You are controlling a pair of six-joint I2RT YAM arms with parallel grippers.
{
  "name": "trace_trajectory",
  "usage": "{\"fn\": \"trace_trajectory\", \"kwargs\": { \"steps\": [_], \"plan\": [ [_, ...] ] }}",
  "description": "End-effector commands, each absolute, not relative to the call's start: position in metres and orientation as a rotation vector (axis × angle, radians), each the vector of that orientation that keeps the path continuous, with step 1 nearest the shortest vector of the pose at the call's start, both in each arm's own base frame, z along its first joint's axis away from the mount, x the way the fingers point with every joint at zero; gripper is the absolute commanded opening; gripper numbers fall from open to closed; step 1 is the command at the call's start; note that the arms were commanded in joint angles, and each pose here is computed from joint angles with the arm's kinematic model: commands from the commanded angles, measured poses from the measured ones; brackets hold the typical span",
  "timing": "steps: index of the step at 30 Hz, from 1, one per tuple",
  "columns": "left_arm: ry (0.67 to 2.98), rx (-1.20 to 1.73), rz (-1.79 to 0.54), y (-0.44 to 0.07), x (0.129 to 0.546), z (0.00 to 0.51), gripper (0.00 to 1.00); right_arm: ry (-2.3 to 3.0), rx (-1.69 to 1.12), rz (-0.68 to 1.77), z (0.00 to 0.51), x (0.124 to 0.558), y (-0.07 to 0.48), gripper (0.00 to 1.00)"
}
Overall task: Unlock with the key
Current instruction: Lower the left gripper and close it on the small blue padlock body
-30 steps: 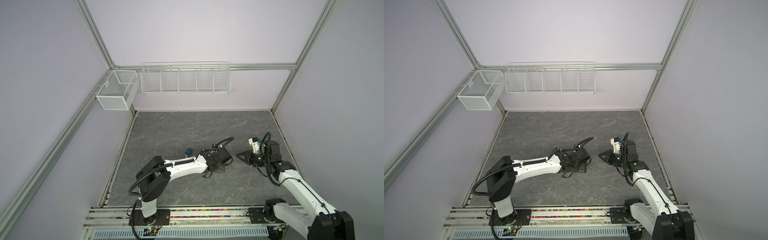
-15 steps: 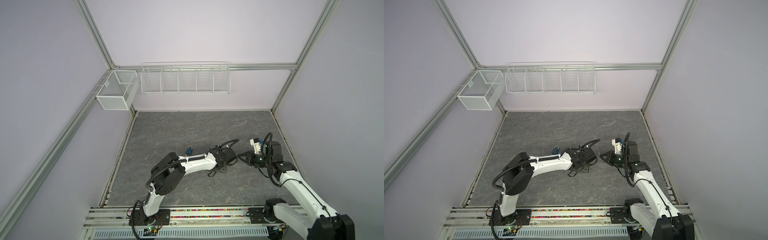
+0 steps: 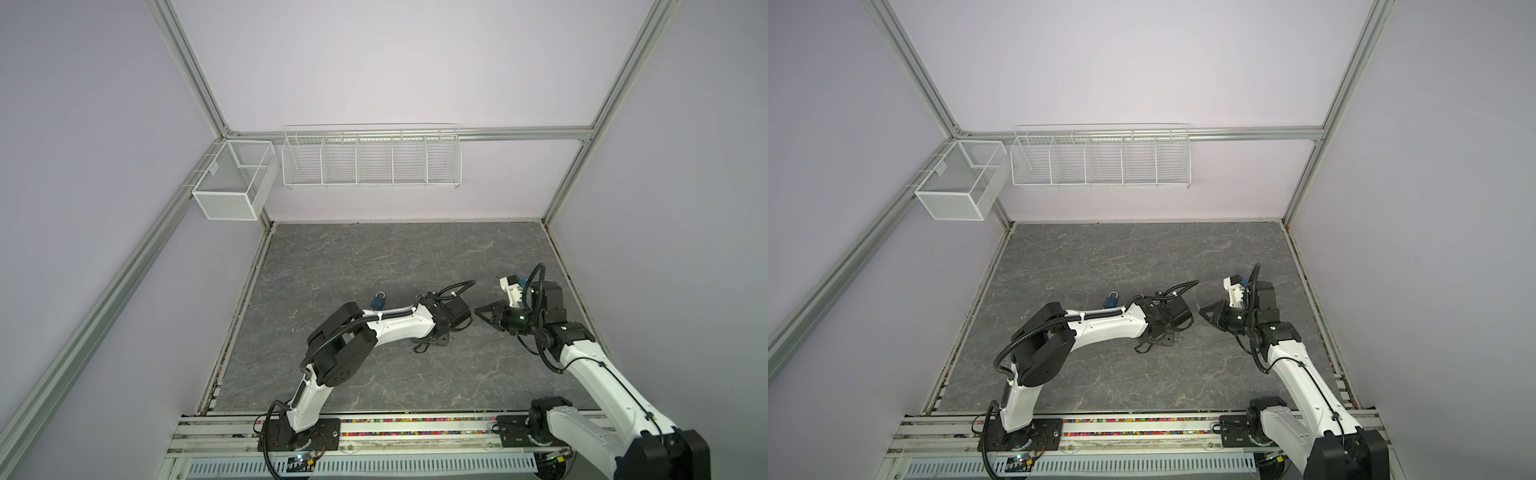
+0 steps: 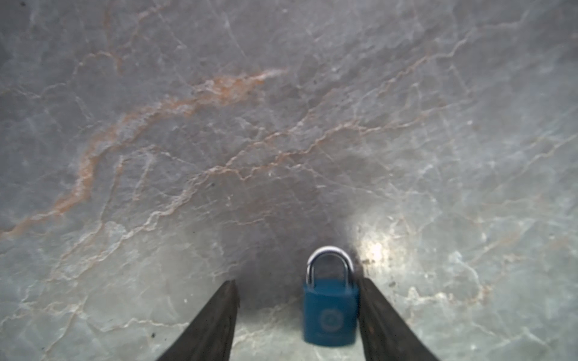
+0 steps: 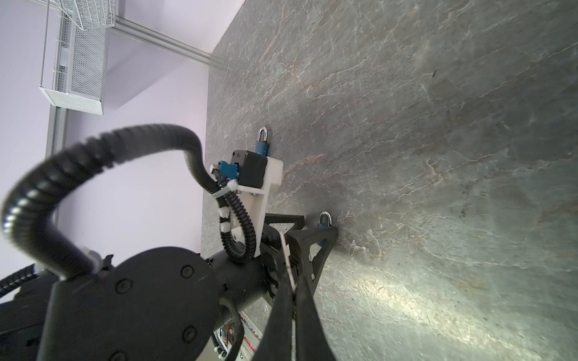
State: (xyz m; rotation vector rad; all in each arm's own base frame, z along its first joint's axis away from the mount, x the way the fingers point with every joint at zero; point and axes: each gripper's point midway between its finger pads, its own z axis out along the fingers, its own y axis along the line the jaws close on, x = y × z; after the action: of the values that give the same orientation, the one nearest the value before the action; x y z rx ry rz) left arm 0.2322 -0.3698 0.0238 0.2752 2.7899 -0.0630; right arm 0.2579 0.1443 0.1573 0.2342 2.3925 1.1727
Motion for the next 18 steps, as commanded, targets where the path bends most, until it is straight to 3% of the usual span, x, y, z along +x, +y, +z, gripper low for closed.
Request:
{"fn": "trace_trajectory", "kwargs": {
  "steps": [1,8,18],
  "plan": [
    [2.812,0.284,-0.019,-0.352,0.226,0.024,0.59,2.377,0.207,1.177,0.163,0.26,0.145,0.06],
    [2.817,0.306,-0.067,-0.355,0.226,0.024,0.55,2.38,0.216,1.188,0.16,0.262,0.146,0.06],
    [2.843,0.338,-0.115,-0.37,0.226,0.018,0.41,2.386,0.218,1.181,0.157,0.261,0.145,0.06]
  ]
}}
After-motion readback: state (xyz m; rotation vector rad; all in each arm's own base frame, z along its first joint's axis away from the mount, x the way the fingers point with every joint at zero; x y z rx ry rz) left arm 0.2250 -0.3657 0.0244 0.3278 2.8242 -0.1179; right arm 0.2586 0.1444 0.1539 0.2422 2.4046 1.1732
